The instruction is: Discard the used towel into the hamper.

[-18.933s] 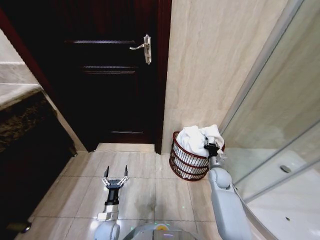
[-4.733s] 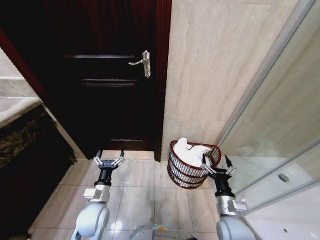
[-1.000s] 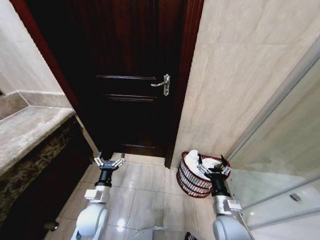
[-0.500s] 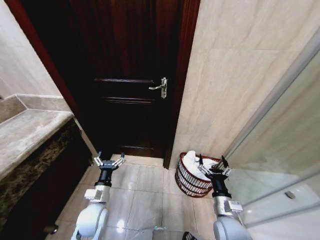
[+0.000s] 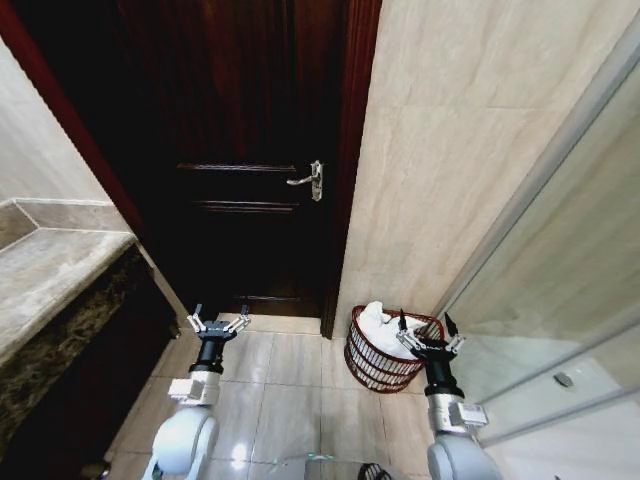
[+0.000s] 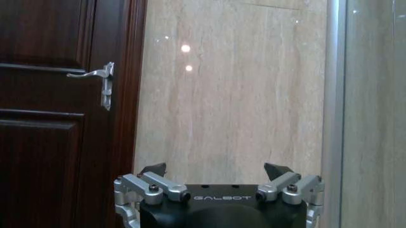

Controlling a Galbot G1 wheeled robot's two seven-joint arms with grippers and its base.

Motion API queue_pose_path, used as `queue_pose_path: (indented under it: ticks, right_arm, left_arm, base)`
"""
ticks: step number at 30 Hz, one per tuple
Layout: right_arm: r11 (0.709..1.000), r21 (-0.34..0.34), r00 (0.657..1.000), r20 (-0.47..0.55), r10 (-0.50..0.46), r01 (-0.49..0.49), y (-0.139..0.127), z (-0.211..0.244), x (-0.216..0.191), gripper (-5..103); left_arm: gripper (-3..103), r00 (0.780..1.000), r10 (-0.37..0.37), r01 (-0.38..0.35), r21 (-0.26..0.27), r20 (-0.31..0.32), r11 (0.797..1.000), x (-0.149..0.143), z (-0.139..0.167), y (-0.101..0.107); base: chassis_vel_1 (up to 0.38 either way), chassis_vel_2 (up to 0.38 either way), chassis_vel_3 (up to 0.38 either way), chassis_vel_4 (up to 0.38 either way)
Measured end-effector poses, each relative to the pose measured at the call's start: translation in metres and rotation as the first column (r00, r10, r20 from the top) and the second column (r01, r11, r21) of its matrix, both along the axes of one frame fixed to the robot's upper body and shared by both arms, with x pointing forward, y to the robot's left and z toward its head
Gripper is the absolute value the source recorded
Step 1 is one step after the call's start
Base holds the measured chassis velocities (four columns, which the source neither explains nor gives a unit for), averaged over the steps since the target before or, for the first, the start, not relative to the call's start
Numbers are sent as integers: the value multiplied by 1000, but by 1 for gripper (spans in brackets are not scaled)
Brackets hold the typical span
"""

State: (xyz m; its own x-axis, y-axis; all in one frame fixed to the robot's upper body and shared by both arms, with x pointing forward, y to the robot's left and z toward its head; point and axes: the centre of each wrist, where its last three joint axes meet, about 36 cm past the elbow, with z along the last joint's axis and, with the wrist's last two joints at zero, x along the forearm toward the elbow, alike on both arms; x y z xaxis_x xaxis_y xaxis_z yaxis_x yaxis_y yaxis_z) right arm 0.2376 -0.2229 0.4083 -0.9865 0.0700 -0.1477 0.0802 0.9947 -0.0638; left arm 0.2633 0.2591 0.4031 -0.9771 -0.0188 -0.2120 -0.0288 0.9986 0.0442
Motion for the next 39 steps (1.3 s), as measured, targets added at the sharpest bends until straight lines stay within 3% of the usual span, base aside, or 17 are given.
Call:
queue_pose_path:
  ticks: [39]
  right_arm:
    - [1000, -6, 1000, 6, 5, -5, -2, 5, 1, 100]
  left_arm:
    - [100, 1000, 0, 0, -2, 1, 1000, 0, 3, -1]
  base:
    - [0, 0, 0, 0]
